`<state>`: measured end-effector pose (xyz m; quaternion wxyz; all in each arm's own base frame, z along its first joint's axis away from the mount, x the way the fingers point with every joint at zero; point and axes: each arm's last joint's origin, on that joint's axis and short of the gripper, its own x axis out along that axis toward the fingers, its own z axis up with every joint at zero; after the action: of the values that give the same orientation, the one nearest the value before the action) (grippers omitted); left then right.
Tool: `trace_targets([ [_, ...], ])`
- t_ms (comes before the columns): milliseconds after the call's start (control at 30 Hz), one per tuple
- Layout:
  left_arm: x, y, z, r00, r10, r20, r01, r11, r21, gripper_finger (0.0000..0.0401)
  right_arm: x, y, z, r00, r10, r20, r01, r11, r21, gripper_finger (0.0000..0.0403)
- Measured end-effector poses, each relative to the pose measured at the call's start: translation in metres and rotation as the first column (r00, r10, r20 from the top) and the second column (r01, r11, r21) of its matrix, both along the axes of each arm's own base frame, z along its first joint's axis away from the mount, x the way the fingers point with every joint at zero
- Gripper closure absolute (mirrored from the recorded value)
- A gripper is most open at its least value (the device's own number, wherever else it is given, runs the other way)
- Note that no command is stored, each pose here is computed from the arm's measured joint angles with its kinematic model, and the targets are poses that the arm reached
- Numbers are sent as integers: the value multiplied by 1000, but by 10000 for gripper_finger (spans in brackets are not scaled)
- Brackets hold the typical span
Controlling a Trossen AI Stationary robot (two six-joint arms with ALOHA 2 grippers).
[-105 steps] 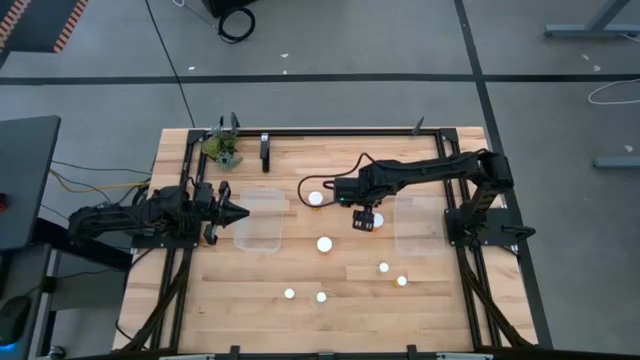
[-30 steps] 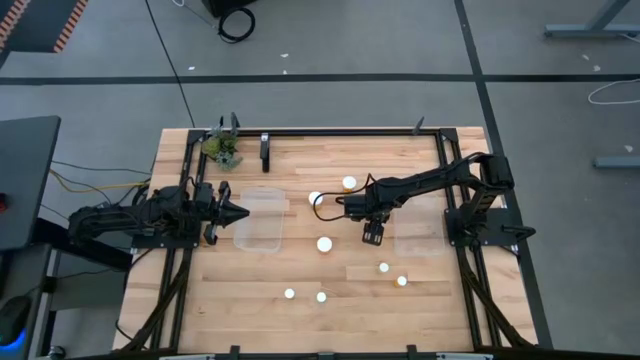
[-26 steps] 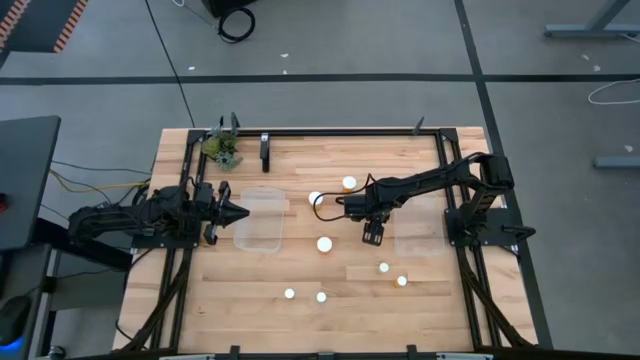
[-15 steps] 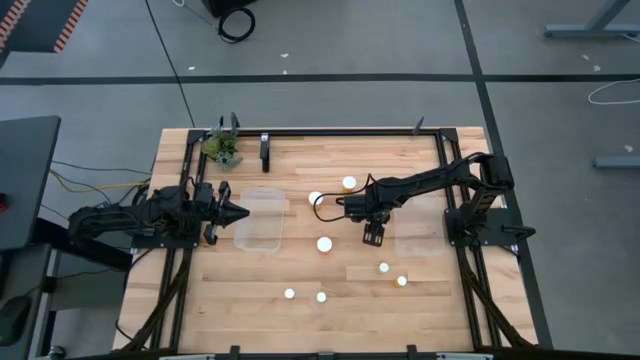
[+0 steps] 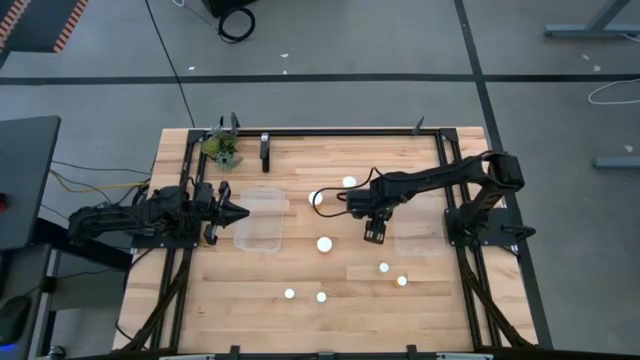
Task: Pick and place medicine bottles into bin by pill shape (circle, oval)
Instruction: Put the middle right large orange pill bottle into the right transparent bin
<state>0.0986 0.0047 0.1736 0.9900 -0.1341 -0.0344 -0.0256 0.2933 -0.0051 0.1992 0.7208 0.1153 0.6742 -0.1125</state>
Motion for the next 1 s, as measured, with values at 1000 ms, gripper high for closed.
trace_targets([
  [1000, 0, 0, 0, 1000, 0, 1, 0, 1000, 0, 372, -52, -2, 51, 987, -149, -56, 152, 988, 36, 191],
])
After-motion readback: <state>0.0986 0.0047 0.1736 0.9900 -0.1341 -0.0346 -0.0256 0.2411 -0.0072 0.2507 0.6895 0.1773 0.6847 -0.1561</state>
